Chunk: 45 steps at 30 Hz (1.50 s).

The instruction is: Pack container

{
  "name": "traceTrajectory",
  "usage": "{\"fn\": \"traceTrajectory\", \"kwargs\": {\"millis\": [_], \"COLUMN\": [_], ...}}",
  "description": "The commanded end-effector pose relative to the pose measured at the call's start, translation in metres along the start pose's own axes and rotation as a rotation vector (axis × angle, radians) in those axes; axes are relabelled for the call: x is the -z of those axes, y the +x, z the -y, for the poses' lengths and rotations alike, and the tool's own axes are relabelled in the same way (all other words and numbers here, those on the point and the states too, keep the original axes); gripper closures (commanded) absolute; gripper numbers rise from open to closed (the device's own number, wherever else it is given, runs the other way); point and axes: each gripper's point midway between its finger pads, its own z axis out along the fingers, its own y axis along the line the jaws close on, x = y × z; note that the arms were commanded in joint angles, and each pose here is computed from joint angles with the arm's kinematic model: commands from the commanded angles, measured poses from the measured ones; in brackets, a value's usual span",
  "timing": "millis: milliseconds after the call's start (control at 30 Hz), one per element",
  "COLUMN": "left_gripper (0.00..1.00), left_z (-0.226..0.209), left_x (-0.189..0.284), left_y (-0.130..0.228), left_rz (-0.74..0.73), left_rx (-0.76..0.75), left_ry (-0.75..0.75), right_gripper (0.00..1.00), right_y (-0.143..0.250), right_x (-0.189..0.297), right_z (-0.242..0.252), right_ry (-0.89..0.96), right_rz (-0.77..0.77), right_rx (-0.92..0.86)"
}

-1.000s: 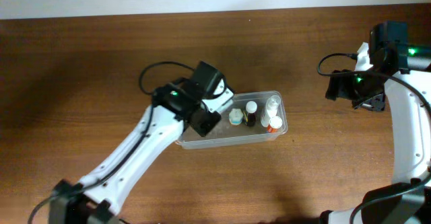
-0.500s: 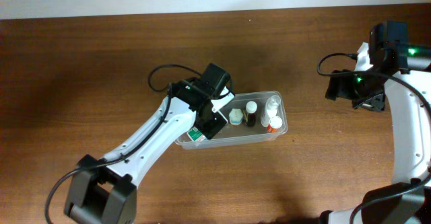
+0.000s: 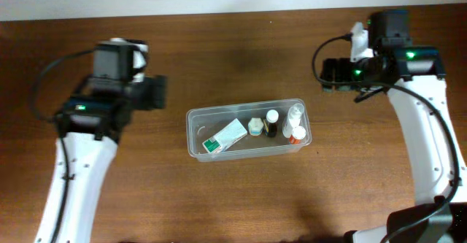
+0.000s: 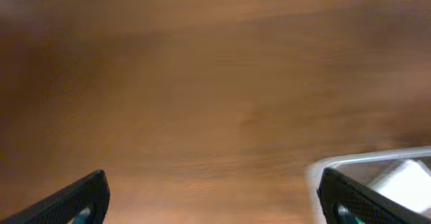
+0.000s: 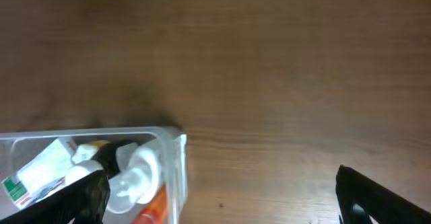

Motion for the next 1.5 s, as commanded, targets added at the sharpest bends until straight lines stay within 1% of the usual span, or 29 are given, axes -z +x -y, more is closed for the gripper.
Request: {"fn": "traceTrajectory", "kwargs": {"millis": [0, 67, 133, 200, 300, 433, 500, 567, 700, 800, 967, 1100, 1233, 1333, 1467], "left_gripper": [0.01, 0.01, 0.0, 0.01, 0.01, 0.01, 0.01, 0.01, 0.01, 0.01, 0.01, 0.01, 0.01, 0.01, 0.01], "left_z": [-0.016, -0.012, -0.014, -0.015, -0.017, -0.018, -0.018, -0.016, -0.017, -0.017, -0.014, -0.011, -0.011, -0.011, -0.011], "left_x": [-0.004, 0.003, 0.013, 0.031, 0.061, 0.097, 0.11, 0.124, 0.147, 0.154, 0.147, 0.139, 0.139, 0.139, 0.139], "left_y": [0.016, 0.02, 0.023, 0.029, 0.045, 0.08, 0.098, 0.104, 0.124, 0.136, 0.157, 0.178, 0.179, 0.179, 0.179], "left_rz": [-0.072, -0.065, -0.032, 0.022, 0.126, 0.265, 0.334, 0.418, 0.485, 0.495, 0.416, 0.322, 0.317, 0.318, 0.318], "left_rx": [0.093, 0.107, 0.098, 0.08, 0.083, 0.094, 0.098, 0.1, 0.102, 0.102, 0.099, 0.095, 0.095, 0.095, 0.095], "left_ry": [0.046, 0.12, 0.118, 0.116, 0.114, 0.106, 0.102, 0.111, 0.108, 0.107, 0.112, 0.118, 0.118, 0.118, 0.118], "right_gripper": [0.02, 0.01, 0.01, 0.01, 0.01, 0.01, 0.02, 0.02, 0.02, 0.01, 0.02, 0.02, 0.02, 0.02, 0.02], "right_y": [0.006, 0.015, 0.023, 0.028, 0.039, 0.072, 0.097, 0.118, 0.152, 0.176, 0.206, 0.208, 0.206, 0.194, 0.17], "right_x": [0.007, 0.014, 0.026, 0.04, 0.066, 0.094, 0.1, 0.104, 0.109, 0.111, 0.108, 0.107, 0.108, 0.113, 0.11], "right_z": [-0.002, 0.0, 0.002, 0.001, 0.001, 0.006, 0.006, 0.008, 0.004, 0.005, 0.007, 0.007, 0.01, 0.009, 0.006], "right_ry": [0.002, 0.009, 0.029, 0.032, 0.031, 0.049, 0.042, 0.042, 0.004, 0.004, 0.009, 0.01, 0.029, 0.024, 0.029], "right_rz": [-0.008, -0.031, -0.029, 0.006, 0.113, 0.297, 0.367, 0.427, 0.5, 0.504, 0.439, 0.427, 0.436, 0.515, 0.698], "right_rx": [0.003, -0.004, -0.004, -0.007, -0.018, -0.039, -0.034, -0.031, -0.022, -0.021, -0.027, -0.028, -0.028, -0.018, 0.08]}}
